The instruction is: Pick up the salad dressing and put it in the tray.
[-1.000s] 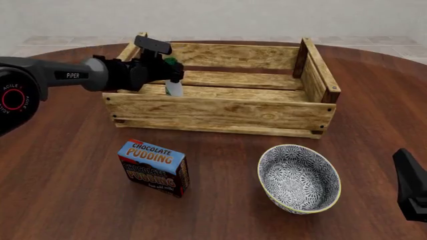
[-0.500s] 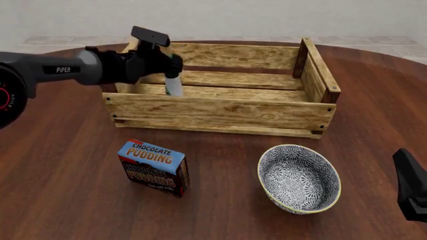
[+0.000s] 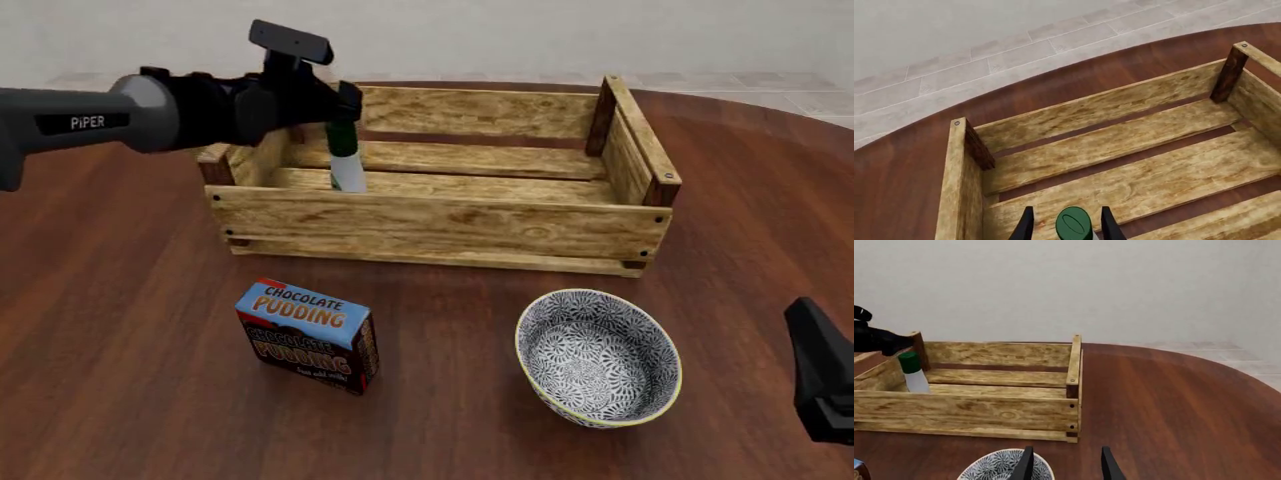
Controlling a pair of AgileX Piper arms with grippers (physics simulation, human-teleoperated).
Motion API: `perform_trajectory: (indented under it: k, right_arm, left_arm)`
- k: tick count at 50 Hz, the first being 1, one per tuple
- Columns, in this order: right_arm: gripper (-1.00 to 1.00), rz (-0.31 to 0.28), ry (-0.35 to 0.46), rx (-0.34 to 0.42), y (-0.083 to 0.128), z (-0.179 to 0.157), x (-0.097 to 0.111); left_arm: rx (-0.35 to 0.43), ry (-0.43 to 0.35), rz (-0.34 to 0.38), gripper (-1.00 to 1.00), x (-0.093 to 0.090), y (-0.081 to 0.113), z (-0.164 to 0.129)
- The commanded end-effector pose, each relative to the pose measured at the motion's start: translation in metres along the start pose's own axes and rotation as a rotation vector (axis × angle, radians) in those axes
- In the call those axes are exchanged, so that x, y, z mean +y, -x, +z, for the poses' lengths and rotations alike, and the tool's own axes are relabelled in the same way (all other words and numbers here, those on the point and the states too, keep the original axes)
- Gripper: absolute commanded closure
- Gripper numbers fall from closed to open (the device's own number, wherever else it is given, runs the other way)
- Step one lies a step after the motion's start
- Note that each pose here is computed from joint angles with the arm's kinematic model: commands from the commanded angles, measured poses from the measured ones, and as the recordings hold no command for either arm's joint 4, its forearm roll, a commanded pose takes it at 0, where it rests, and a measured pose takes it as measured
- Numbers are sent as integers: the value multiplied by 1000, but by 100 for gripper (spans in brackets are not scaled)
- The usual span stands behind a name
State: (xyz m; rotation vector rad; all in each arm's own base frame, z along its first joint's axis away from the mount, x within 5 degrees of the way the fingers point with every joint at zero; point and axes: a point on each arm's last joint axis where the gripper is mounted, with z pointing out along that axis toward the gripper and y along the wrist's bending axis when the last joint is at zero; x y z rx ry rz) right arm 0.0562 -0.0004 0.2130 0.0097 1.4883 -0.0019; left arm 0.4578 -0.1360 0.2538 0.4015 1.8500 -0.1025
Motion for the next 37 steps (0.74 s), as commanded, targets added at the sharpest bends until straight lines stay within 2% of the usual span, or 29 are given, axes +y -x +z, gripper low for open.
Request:
perform_trajectory:
  k: [1,11,22,23,27,29,30,31,32,34,35,37]
  right_arm:
    - [-100,-5,0,-2,0,0,0]
    - [-100,-8,0,-6,1,0,0]
    - [-100,-8,3,-6,1,0,0]
    - [-100,-8,3,-7,1,0,0]
    - [-100,-9,2,-7,1,0,0]
    - [-100,-10,2,-7,1,0,0]
    - [-100,-10,1,-7,1,0,0]
    - [-100,-9,0,-7,1,0,0]
    - [-100,-8,-2,-7,1,0,0]
    - [-100,-8,-2,-7,1,0,0]
    - [-100,-8,-1,-8,1,0,0]
    - [-100,-10,-1,-8,1,0,0]
  left_arm:
    - [-40,2,12,-100,1,21,-22]
    - [-82,1,30,-100,0,38,-47]
    - [-171,10,47,-100,1,58,-96]
    - [-185,7,45,-100,-1,61,-108]
    - [-212,10,45,-100,-1,63,-123]
    - [-242,29,78,-100,3,60,-135]
    - [-245,35,60,-100,6,60,-139]
    - [-252,21,63,-100,0,59,-145]
    - [-277,25,109,-100,-2,56,-153]
    - [-284,20,108,-100,-4,54,-158]
    - [-275,9,63,-100,-5,52,-162]
    - [-281,9,74,-100,-6,51,-165]
